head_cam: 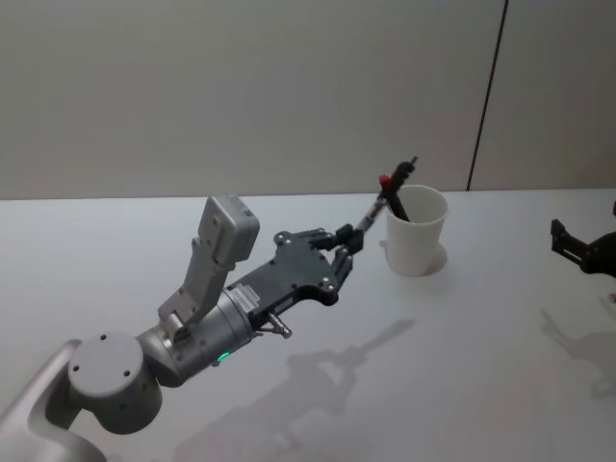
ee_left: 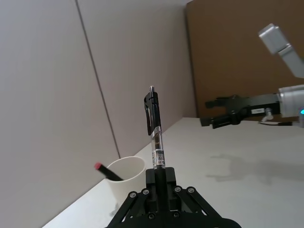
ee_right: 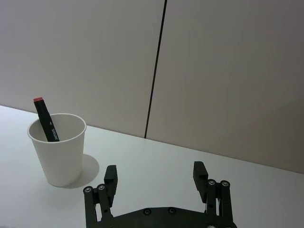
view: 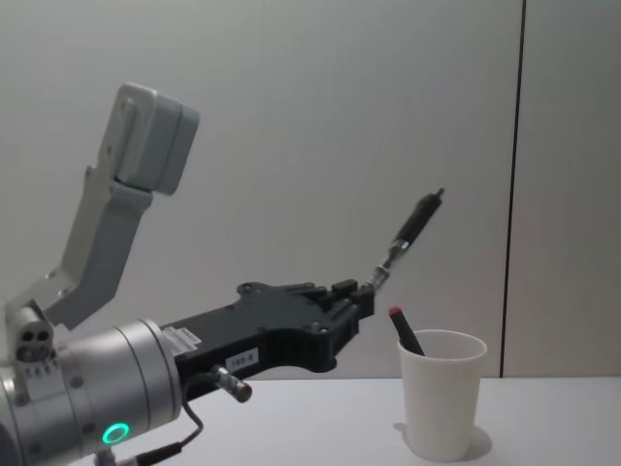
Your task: Place the pen into the pen holder.
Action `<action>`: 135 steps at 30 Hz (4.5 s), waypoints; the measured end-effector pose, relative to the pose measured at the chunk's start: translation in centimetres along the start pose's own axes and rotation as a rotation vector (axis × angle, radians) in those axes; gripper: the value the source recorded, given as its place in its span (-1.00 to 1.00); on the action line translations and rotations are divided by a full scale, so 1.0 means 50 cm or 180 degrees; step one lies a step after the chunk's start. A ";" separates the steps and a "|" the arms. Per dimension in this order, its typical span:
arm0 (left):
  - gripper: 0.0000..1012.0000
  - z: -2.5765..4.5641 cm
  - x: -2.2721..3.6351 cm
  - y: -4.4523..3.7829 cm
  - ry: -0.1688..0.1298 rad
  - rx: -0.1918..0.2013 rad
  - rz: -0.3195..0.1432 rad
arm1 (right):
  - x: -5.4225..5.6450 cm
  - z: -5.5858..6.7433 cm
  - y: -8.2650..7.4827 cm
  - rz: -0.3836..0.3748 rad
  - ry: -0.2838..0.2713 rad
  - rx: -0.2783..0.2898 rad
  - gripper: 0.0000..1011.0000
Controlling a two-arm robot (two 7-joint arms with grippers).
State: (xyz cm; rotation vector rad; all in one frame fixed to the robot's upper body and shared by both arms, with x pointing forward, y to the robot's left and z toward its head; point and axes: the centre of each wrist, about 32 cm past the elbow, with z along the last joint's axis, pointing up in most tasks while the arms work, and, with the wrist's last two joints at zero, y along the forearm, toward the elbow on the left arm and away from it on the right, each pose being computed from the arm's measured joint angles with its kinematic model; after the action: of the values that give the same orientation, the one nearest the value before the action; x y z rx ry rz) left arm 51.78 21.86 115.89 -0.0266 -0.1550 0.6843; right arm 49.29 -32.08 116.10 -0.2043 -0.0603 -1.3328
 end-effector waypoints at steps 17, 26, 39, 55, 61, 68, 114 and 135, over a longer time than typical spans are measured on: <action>-0.75 -0.005 0.016 -0.044 0.0006 -0.0003 -0.0517 | 0.000 0.000 0.000 0.0000 0.0000 0.0000 0.98; -0.75 -0.004 0.013 -0.065 -0.0103 0.0059 -0.0591 | 0.000 0.000 0.000 0.0000 0.0000 0.0000 0.98; -0.75 0.000 -0.001 -0.089 -0.0342 0.0113 -0.0620 | 0.000 0.000 0.000 0.0000 0.0000 0.0000 0.98; -0.75 0.005 -0.016 -0.108 -0.0476 0.0066 -0.0716 | 0.000 0.000 0.000 0.0000 0.0000 0.0000 0.98; -0.75 0.006 -0.014 -0.113 -0.0471 0.0048 -0.0774 | 0.000 0.000 0.000 0.0000 0.0000 0.0000 0.98; -0.75 0.007 -0.011 -0.122 -0.0450 0.0013 -0.0855 | 0.000 0.000 0.000 0.0000 0.0000 0.0000 0.98; -0.75 0.006 -0.008 -0.136 -0.0418 -0.0032 -0.0954 | 0.034 -0.014 -0.077 0.0452 0.0462 0.0356 0.98; -0.75 0.006 -0.007 -0.136 -0.0418 -0.0031 -0.0956 | 0.073 -0.035 -0.127 0.1165 0.1225 0.0424 0.98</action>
State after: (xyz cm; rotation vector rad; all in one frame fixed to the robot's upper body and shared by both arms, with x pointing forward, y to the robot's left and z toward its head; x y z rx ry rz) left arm 55.72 16.35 116.66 0.0319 -0.2824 0.3854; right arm 43.89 -37.29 115.66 0.1514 0.2046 -0.9791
